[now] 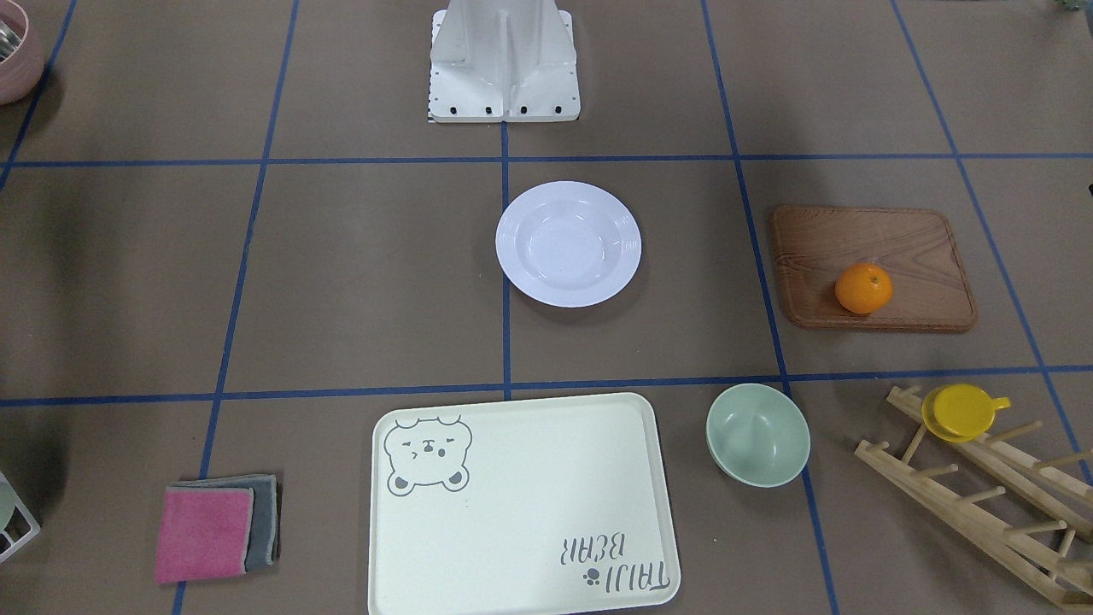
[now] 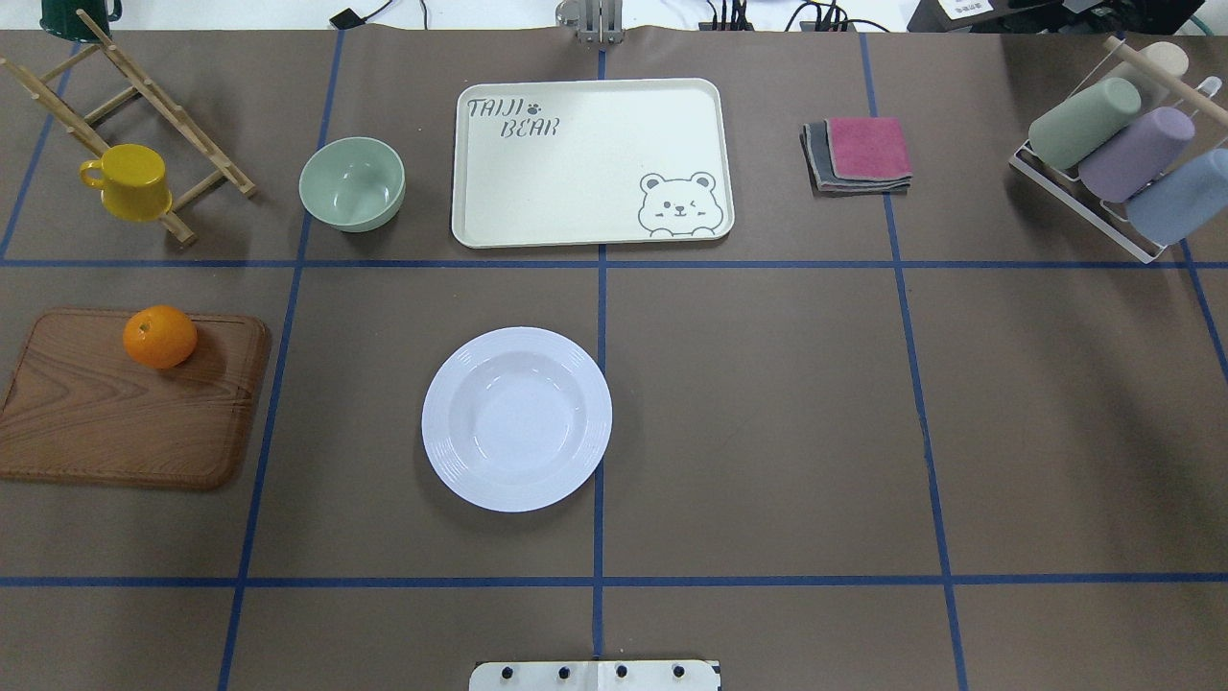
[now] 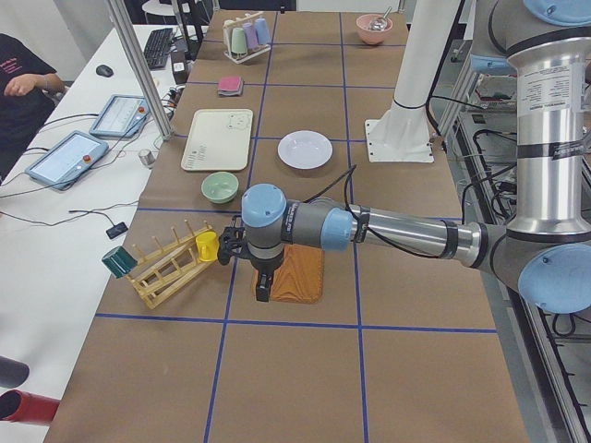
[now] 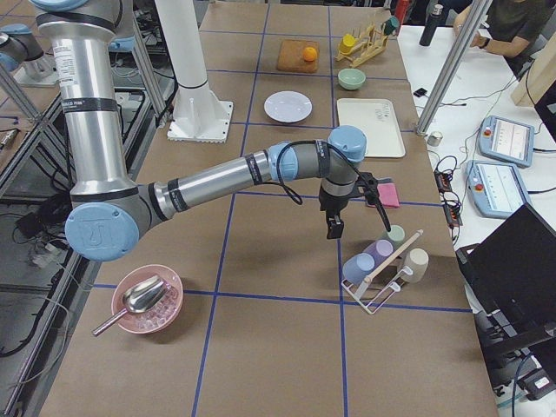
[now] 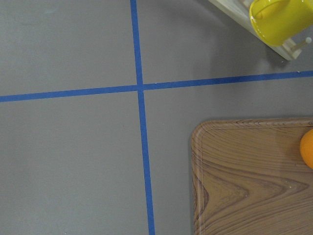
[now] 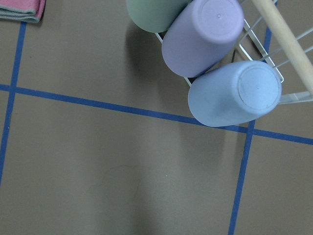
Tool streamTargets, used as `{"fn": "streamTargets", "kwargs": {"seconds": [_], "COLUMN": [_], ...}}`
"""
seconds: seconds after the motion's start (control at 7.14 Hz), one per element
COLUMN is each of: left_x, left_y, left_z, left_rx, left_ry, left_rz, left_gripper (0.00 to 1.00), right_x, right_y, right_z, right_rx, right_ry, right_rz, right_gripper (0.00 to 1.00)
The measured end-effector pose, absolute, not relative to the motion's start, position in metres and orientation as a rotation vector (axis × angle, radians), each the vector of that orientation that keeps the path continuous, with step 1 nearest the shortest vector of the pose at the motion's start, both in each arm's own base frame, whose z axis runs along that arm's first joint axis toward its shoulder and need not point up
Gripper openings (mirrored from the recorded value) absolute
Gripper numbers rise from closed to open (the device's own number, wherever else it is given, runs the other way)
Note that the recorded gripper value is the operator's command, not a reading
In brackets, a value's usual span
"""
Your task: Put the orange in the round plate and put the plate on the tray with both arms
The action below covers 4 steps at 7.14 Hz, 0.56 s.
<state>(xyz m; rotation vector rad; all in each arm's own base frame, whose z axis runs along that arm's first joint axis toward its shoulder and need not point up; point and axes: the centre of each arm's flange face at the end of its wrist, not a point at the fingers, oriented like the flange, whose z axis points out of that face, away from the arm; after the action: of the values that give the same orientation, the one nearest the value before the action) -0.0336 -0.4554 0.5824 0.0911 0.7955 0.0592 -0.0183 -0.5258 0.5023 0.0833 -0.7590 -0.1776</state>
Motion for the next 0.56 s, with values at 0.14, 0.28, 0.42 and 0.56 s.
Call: {"fn": "streamTargets", "kwargs": {"seconds": [0.14,0.28,0.42,0.56], "left_x": [-0.033,-0.033,-0.031,-0.026], "left_y": [-0.455,-0.457,-0.460,-0.468], "left_z": [0.582,0.580,0.574,0.561], "left_rx": [0.092,0.097,0.109,0.119], "left_ry": [0.796,0.796,0.799,0.807], "left_rz": [0.060,0.063,0.068,0.060], "left_gripper": [1.00,1.00,0.99,0.98], "right_x": [-0.019,-0.019,-0.029,-0.050], "right_y": [-0.526,-0.527,-0.527,-0.526], "right_z": [0.501,0.498,0.494,0.482], "right_rx": [0.098,0.112,0.131,0.150], "right_ry": [-0.761,-0.765,-0.775,-0.807], "right_rz": [-0.183,-0.191,-0.218,-0.247], "right_gripper": [1.00,1.00,1.00,1.00]}}
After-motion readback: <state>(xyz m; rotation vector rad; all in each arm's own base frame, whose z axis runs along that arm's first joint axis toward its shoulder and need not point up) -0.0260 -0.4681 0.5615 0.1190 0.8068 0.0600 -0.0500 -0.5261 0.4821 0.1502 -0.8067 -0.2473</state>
